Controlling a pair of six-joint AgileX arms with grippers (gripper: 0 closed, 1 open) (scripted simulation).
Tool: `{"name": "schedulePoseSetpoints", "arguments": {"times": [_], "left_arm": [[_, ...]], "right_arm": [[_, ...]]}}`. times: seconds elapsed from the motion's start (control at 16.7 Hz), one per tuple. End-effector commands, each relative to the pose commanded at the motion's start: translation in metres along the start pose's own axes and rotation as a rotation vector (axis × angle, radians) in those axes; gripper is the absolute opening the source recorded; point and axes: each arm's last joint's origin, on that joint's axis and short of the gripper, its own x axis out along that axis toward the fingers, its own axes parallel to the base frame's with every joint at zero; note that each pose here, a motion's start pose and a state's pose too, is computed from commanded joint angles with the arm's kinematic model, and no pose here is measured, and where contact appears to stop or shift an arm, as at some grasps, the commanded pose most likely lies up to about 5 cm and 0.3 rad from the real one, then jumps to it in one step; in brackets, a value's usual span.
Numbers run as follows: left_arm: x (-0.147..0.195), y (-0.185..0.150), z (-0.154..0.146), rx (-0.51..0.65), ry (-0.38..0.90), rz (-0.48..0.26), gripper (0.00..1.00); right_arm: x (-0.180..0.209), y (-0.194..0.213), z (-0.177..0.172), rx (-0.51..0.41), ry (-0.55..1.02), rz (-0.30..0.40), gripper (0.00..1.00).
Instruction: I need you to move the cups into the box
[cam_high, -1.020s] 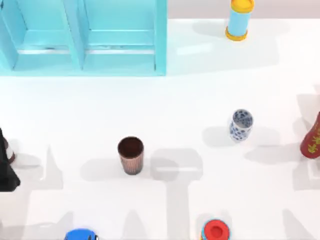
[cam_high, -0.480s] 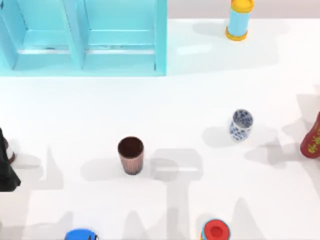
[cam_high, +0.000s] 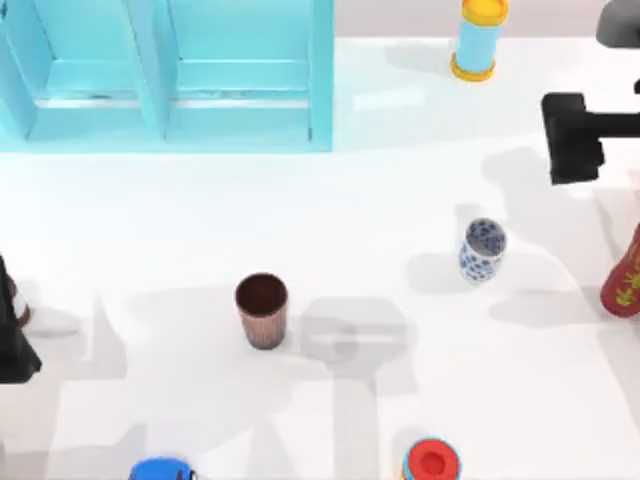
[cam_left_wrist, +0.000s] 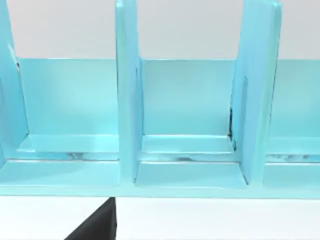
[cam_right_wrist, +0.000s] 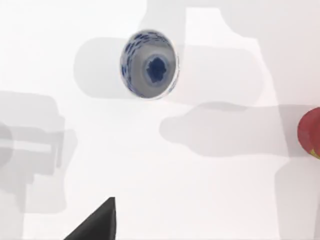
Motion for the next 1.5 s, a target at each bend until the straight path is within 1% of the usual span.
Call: {"name": "schedulePoseSetpoints", "arguments": {"times": [0.24, 0.42, 0.54, 1.02, 1.14, 1.38, 1.5], "left_arm": [[0.000, 0.000, 0.000, 0.000, 0.000, 0.000, 1.00], [0.000, 0.000, 0.000, 0.000, 0.000, 0.000, 1.00], [0.000, 0.000, 0.000, 0.000, 0.000, 0.000, 1.00], [0.000, 0.000, 0.000, 0.000, 0.000, 0.000, 1.00], [0.000, 0.000, 0.000, 0.000, 0.000, 0.000, 1.00], [0.000, 0.000, 0.000, 0.000, 0.000, 0.000, 1.00], [0.000, 0.000, 0.000, 0.000, 0.000, 0.000, 1.00]], "right_arm": [[0.052, 0.026, 0.049, 0.043, 0.217, -0.064, 1.00], [0.085, 0.038, 0.069, 0.071, 0.302, -0.103, 1.00], [0.097, 0.042, 0.075, 0.082, 0.325, -0.116, 1.00], [0.105, 0.041, 0.076, 0.086, 0.331, -0.120, 1.00], [0.121, 0.040, 0.071, 0.084, 0.335, -0.122, 1.00], [0.170, 0.037, 0.056, 0.084, 0.320, -0.116, 1.00], [0.188, 0.034, 0.047, 0.084, 0.327, -0.118, 1.00]]}}
